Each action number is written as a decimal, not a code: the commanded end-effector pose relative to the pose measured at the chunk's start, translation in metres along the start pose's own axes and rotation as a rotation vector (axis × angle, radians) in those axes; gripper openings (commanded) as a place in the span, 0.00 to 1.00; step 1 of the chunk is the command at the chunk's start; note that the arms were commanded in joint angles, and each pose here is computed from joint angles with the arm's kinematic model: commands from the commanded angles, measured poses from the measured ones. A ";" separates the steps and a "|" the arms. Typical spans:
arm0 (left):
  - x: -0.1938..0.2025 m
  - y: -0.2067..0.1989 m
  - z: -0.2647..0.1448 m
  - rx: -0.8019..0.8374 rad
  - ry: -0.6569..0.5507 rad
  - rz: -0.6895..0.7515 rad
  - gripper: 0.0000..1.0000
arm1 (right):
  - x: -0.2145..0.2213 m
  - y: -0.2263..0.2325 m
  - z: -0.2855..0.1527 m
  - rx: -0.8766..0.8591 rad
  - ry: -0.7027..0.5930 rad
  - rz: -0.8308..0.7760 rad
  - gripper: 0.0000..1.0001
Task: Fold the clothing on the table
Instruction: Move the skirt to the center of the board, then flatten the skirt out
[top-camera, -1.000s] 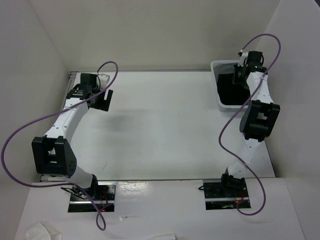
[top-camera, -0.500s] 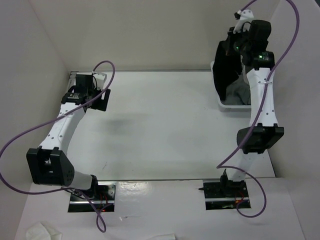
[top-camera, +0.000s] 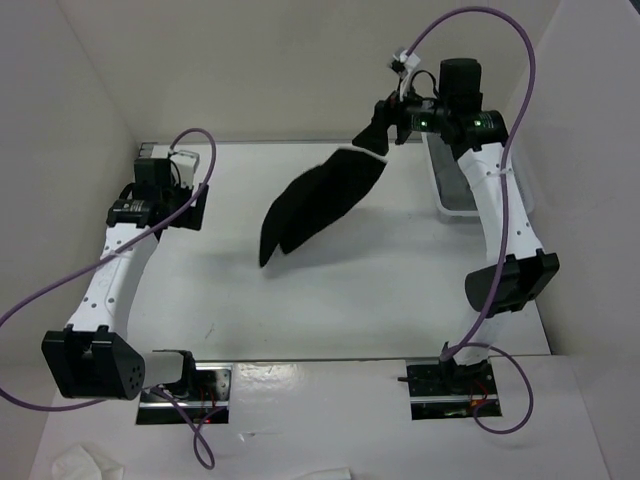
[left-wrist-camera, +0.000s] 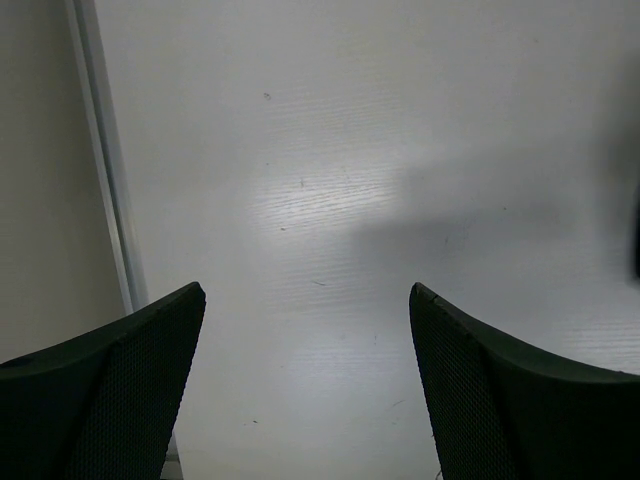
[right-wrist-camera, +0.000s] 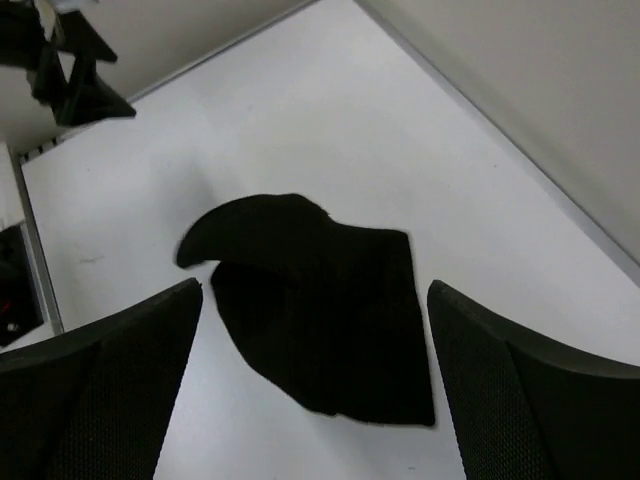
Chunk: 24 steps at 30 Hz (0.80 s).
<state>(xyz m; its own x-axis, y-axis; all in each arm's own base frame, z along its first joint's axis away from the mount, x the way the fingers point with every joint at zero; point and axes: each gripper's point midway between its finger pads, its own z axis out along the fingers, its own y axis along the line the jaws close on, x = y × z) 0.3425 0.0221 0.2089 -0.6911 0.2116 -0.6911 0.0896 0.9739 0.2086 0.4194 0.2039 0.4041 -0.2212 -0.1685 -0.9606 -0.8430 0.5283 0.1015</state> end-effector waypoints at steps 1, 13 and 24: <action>-0.003 0.008 -0.015 -0.018 -0.041 0.006 0.89 | 0.046 0.008 0.003 -0.061 0.074 0.023 0.98; 0.014 -0.011 -0.013 0.067 -0.047 0.008 0.89 | 0.206 -0.040 0.032 0.422 0.550 -0.082 0.98; -0.006 -0.076 0.074 0.332 0.073 -0.032 0.74 | 0.268 -0.025 0.063 0.365 0.675 -0.066 0.98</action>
<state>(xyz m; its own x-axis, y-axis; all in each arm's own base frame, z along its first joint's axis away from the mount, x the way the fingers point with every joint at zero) 0.3605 -0.0148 0.1495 -0.7636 0.1985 -0.6144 0.2204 0.9745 0.0409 0.4075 0.1998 0.1507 -0.5177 -0.6008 -0.6090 -0.6855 0.7173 -0.1248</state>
